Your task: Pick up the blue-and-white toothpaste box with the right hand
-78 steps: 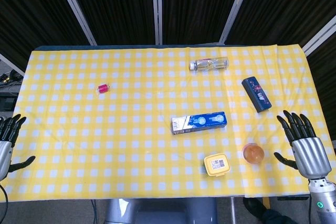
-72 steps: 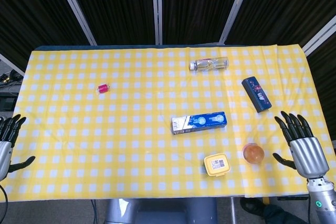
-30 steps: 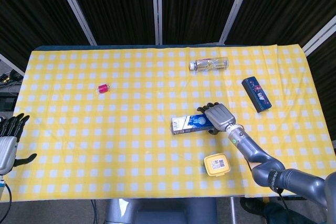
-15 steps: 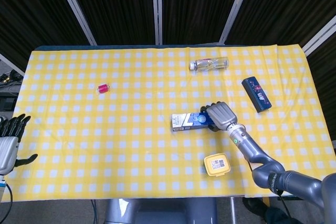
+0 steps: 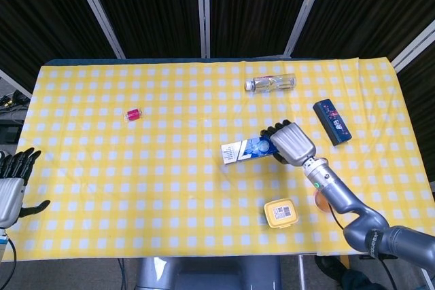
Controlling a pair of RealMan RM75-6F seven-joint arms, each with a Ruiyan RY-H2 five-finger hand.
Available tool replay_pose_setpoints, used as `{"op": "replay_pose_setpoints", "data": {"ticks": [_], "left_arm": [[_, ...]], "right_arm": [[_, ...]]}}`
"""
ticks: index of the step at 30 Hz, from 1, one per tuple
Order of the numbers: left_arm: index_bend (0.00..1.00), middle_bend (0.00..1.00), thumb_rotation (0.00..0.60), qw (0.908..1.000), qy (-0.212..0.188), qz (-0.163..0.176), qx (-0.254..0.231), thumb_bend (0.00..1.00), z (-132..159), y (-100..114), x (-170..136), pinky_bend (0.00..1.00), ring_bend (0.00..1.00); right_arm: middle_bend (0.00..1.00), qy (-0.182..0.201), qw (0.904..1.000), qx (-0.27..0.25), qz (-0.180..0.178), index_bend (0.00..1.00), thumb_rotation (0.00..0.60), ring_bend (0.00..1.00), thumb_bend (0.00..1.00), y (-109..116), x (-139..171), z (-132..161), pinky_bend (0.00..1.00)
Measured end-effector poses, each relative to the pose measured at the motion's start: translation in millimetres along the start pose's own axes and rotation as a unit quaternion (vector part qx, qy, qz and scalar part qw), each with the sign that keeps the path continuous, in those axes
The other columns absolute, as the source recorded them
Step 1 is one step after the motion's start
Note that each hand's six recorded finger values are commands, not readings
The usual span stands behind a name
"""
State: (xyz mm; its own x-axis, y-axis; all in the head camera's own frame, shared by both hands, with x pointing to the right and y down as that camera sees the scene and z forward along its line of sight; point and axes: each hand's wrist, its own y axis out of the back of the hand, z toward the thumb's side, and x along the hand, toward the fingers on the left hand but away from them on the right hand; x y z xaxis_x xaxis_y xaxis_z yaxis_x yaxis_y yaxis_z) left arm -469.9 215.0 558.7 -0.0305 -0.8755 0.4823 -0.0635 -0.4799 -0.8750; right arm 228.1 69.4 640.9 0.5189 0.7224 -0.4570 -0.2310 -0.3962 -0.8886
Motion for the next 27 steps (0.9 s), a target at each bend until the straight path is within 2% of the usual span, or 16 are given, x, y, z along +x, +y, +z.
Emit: {"op": "replay_pose_setpoints", "data": {"ticks": [4, 8, 11, 14, 17, 18, 21, 26, 27], "left_arm": [[0.00, 0.00, 0.600, 1.0000, -0.006, 0.005, -0.004, 0.00, 2, 3, -3, 0.00, 0.00], [0.00, 0.00, 0.600, 0.9999, -0.010, 0.009, -0.009, 0.00, 3, 6, -6, 0.00, 0.00], [0.00, 0.00, 0.600, 0.9998, -0.013, 0.011, -0.011, 0.00, 3, 8, -8, 0.00, 0.00], [0.00, 0.00, 0.600, 0.9997, -0.014, 0.011, -0.014, 0.00, 3, 10, -9, 0.00, 0.00], [0.00, 0.00, 0.600, 0.9997, -0.015, 0.012, -0.015, 0.00, 3, 11, -9, 0.00, 0.00], [0.00, 0.00, 0.600, 0.9997, -0.015, 0.012, -0.016, 0.00, 2, 11, -9, 0.00, 0.00], [0.00, 0.00, 0.600, 0.9997, -0.015, 0.012, -0.016, 0.00, 2, 11, -9, 0.00, 0.00], [0.00, 0.00, 0.600, 0.9997, -0.015, 0.011, -0.015, 0.00, 2, 11, -8, 0.00, 0.00], [0.00, 0.00, 0.600, 0.9997, -0.015, 0.011, -0.015, 0.00, 3, 11, -8, 0.00, 0.00]], "right_arm": [[0.45, 0.006, 0.9944, 0.101, -0.033, 0.39, 0.600, 0.38, 0.28, 22, 5, 1, 0.38], [0.45, 0.005, 0.9758, 0.209, -0.066, 0.40, 0.600, 0.38, 0.28, 44, 11, 4, 0.38], [0.45, 0.001, 0.9533, 0.287, -0.093, 0.41, 0.600, 0.38, 0.28, 60, 16, 8, 0.38], [0.45, -0.002, 0.9242, 0.362, -0.123, 0.42, 0.600, 0.38, 0.28, 75, 20, 13, 0.38], [0.45, 0.000, 0.8858, 0.439, -0.151, 0.42, 0.600, 0.39, 0.28, 86, 24, 19, 0.38], [0.45, 0.001, 0.8700, 0.466, -0.161, 0.42, 0.600, 0.39, 0.28, 90, 26, 21, 0.38], [0.45, 0.010, 0.8359, 0.518, -0.181, 0.42, 0.600, 0.39, 0.28, 98, 29, 25, 0.37], [0.45, 0.012, 0.8128, 0.548, -0.197, 0.42, 0.600, 0.39, 0.28, 106, 32, 26, 0.33], [0.45, 0.015, 0.8041, 0.559, -0.202, 0.42, 0.600, 0.39, 0.28, 107, 32, 26, 0.33]]}}
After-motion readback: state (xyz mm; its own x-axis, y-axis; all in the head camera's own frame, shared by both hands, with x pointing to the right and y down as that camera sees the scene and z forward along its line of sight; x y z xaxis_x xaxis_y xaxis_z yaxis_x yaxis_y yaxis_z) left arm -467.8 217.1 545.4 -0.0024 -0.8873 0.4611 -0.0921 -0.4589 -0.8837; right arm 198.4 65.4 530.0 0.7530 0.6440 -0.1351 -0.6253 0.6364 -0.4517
